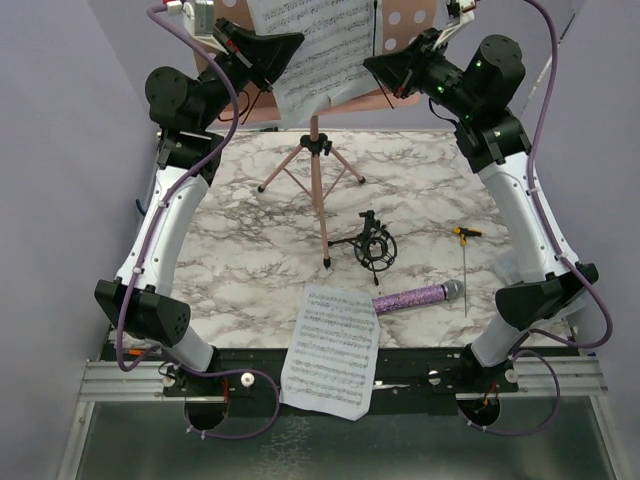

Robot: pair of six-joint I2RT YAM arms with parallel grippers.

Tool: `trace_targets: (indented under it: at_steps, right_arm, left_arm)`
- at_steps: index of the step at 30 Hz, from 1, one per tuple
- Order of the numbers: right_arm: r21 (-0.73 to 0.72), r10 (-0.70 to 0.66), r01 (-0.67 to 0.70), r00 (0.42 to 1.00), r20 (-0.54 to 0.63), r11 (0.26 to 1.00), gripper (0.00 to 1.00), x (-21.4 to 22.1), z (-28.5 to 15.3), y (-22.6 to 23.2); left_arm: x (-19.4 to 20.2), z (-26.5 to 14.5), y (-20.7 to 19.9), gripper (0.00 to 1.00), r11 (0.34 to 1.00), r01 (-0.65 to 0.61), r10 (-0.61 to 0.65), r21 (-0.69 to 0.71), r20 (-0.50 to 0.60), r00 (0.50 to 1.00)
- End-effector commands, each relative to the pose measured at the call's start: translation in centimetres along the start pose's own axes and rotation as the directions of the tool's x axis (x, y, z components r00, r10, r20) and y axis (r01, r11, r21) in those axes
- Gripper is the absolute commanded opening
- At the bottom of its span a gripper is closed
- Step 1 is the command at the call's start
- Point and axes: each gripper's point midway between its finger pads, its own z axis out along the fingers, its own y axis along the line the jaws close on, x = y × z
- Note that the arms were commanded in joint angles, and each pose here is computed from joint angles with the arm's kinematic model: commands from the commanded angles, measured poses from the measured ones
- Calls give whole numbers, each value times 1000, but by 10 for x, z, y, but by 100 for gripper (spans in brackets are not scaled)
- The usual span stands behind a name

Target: Set up the instrument practice props

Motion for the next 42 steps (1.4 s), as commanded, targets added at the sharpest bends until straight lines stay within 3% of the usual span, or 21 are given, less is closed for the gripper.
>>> trace_targets:
  at_steps: [1,13,42]
  right_arm:
    - [-29,-51,52,998,42,998,0,-15,-10,10]
    - [-46,-67,69,997,41,997,0,-9,-13,12]
    - [-56,-75,78,995,62,995,0,-8,-22,18]
  left_arm:
    - [-8,9,-13,0,999,-37,35,34,33,999]
    - [11,37,-30,0,994,-72,72,87,4,997]
    - [59,67,-17,0,997,-51,55,53,-78,995]
